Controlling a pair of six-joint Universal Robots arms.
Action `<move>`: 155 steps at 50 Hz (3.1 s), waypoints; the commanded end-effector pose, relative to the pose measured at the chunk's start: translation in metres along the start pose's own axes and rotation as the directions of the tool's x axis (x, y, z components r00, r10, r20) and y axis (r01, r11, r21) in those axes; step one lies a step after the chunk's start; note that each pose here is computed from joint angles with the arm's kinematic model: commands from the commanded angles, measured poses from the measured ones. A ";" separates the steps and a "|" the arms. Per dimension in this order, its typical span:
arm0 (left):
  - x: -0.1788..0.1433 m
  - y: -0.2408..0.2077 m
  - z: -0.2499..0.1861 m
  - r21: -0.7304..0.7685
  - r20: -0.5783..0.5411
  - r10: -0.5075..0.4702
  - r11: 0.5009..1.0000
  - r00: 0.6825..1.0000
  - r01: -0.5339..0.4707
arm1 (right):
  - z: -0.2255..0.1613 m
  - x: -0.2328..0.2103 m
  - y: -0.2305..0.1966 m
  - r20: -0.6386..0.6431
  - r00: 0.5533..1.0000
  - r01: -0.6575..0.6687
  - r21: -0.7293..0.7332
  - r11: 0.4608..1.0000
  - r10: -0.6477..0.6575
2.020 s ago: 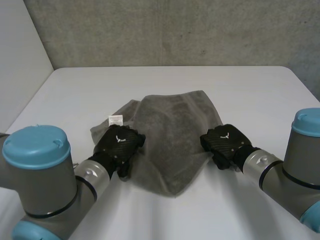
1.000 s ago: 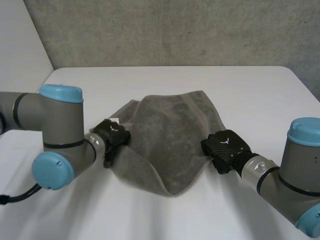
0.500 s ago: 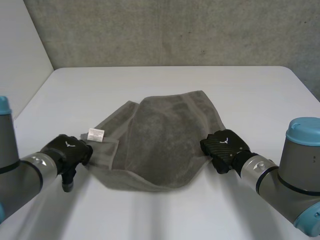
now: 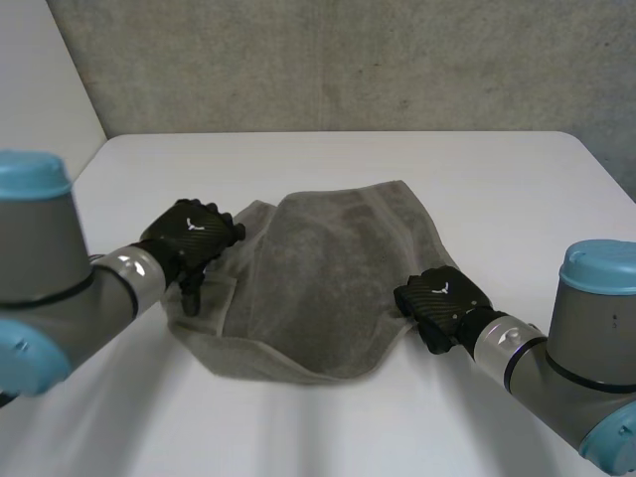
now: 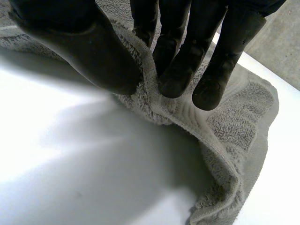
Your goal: Fold the towel.
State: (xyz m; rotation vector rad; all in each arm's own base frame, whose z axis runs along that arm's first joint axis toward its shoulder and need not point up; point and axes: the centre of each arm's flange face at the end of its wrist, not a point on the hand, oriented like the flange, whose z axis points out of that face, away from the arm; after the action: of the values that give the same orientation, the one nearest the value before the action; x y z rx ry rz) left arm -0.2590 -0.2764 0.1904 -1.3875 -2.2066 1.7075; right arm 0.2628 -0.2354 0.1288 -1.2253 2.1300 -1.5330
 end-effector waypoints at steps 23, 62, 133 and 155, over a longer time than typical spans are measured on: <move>-0.001 0.035 0.065 -0.233 -0.073 0.049 0.970 0.996 -0.065 | 0.000 0.000 0.001 0.000 1.000 0.018 -0.003 1.000 -0.018; 0.017 0.026 0.034 -0.223 -0.091 0.071 0.971 0.993 -0.090 | 0.001 -0.001 0.005 0.003 0.999 0.035 -0.021 0.999 -0.035; -0.067 -0.077 -0.092 0.405 0.271 -0.383 0.878 0.883 0.257 | -0.100 0.094 -0.155 -0.266 0.964 0.069 0.194 0.979 -0.015; -0.065 0.015 -0.051 0.316 0.357 -0.433 0.890 0.828 0.329 | -0.002 0.070 -0.019 -0.078 0.997 -0.039 -0.150 0.988 0.027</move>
State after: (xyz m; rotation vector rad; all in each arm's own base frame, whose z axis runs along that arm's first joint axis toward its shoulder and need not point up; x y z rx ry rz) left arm -0.1893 -0.2662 0.2491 -0.5110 -2.0977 2.1958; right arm 0.2301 -0.2812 0.2015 -1.2092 2.2878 -1.5222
